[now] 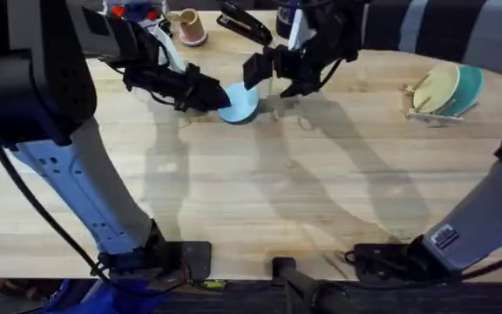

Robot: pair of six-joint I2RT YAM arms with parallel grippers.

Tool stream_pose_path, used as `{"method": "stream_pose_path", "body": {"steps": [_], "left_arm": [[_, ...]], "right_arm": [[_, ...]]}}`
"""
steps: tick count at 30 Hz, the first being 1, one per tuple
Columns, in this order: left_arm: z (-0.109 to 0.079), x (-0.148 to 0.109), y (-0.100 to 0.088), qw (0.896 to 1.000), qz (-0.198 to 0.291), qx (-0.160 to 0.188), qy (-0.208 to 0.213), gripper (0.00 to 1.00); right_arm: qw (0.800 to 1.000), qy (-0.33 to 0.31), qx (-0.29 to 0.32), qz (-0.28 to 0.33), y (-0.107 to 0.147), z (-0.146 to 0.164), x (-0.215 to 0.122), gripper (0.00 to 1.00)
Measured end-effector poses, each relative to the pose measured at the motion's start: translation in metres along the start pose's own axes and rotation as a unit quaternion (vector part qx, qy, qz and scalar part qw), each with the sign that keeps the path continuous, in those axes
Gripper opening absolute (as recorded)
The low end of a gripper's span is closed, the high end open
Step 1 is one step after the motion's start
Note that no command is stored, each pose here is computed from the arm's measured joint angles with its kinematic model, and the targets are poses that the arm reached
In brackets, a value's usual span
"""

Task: Pick up the plates from the table one by one and place each into a slot on the dish rack.

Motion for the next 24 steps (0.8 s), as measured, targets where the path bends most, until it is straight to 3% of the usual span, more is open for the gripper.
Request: {"method": "stream_pose_path", "body": {"steps": [8, 15, 24], "left_arm": [[0.000, 0.000, 0.000, 1.000, 0.000, 0.000, 0.000, 0.041], [0.000, 0.000, 0.000, 1.000, 0.000, 0.000, 0.000, 0.041], [0.000, 0.000, 0.000, 1.000, 0.000, 0.000, 0.000, 0.040]], "right_arm": [[1.000, -0.017, -0.005, -0.014, -0.002, 0.015, 0.005, 0.993], [1.000, -0.015, 0.022, 0.000, 0.000, 0.007, 0.025, 0.993], [0.998, -0.057, 0.034, 0.010, -0.003, 0.017, 0.034, 0.993]]}}
Point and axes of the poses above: each hand's point on the last joint's axis, 136 mm out from that joint toward the fingers, its own x axis out along the fingers, its own z axis along the line the jaws close on, y = z × x, the point moved 3 cm from there along -x, back along the fingers, and after that the axes turned 7 degrees about x, right-handed, at the moved point
